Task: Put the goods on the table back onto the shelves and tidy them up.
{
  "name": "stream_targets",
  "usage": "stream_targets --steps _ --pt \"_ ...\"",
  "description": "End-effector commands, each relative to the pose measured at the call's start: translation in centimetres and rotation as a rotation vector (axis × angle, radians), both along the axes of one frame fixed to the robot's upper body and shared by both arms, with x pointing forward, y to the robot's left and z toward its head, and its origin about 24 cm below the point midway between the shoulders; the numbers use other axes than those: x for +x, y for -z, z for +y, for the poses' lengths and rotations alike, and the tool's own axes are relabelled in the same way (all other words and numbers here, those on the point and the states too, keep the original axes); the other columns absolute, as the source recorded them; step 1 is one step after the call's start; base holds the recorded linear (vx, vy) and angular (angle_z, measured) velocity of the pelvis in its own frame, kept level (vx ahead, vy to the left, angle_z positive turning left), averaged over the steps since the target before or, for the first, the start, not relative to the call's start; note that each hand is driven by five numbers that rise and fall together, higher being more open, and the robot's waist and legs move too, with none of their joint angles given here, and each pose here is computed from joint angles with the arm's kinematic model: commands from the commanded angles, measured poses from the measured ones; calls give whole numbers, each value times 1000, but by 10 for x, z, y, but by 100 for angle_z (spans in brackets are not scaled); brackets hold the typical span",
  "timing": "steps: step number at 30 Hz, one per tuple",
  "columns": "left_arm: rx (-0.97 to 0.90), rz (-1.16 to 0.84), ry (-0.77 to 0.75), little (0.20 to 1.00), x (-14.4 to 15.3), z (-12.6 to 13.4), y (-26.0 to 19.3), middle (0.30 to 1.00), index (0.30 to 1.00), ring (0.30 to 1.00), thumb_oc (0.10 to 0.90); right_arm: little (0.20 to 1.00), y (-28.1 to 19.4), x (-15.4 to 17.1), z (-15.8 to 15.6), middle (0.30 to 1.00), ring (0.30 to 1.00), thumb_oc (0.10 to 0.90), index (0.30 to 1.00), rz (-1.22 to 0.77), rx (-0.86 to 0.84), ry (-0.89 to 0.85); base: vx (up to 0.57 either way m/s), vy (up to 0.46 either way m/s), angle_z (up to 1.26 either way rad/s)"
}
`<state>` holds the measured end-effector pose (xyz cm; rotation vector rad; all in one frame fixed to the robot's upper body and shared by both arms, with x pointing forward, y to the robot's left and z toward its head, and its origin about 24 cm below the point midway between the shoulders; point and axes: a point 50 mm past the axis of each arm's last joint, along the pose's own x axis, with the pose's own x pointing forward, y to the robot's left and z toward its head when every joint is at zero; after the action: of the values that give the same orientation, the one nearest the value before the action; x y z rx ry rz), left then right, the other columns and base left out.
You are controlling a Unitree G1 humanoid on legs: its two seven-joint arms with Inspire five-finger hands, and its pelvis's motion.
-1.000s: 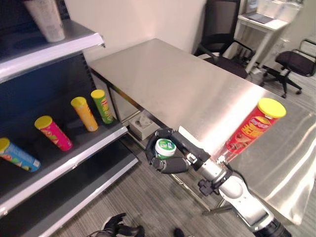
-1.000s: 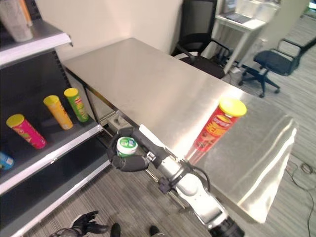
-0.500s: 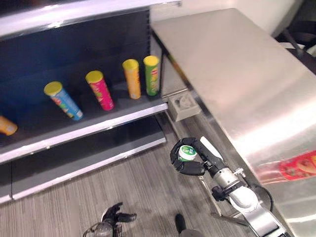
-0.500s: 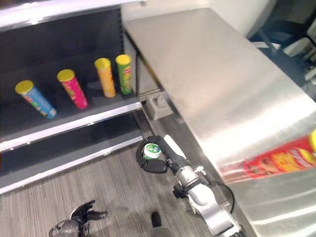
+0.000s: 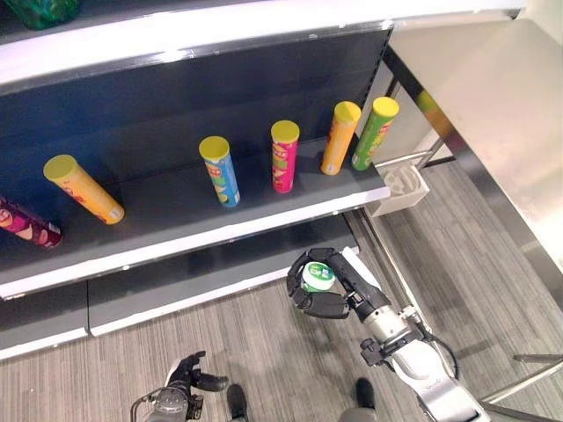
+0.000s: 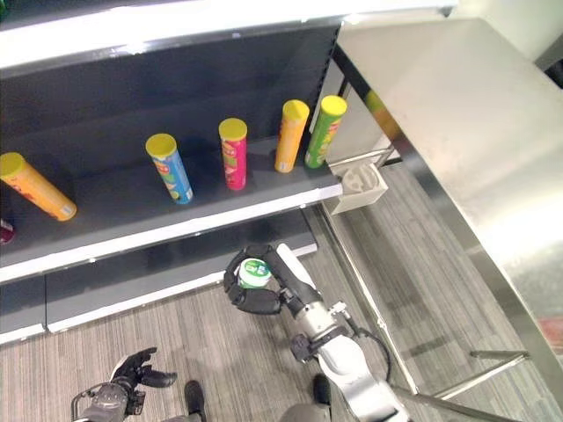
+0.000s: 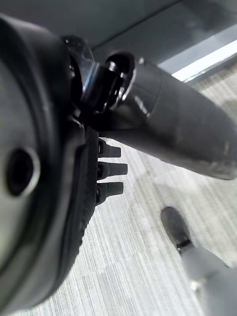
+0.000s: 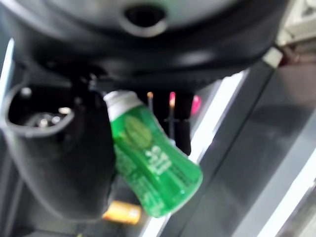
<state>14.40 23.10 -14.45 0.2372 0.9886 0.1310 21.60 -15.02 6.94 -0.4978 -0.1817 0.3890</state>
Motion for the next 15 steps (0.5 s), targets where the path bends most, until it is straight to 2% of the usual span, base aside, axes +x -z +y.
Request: stream_targets --steps 1,6,15 --pt "-20 3 59 900 0 -7 1 900 900 900 800 300 -53 -4 3 300 300 400 300 -270 76 -72 12 103 -2" --pt "-48 34 68 900 -5 -18 6 900 900 900 800 300 -47 -9 -6 300 300 400 300 -250 40 -47 107 78 7" --pt "-93 -14 8 900 1 -26 5 900 900 900 800 300 -43 -13 -18 300 300 400 300 -209 43 -37 95 -100 23"
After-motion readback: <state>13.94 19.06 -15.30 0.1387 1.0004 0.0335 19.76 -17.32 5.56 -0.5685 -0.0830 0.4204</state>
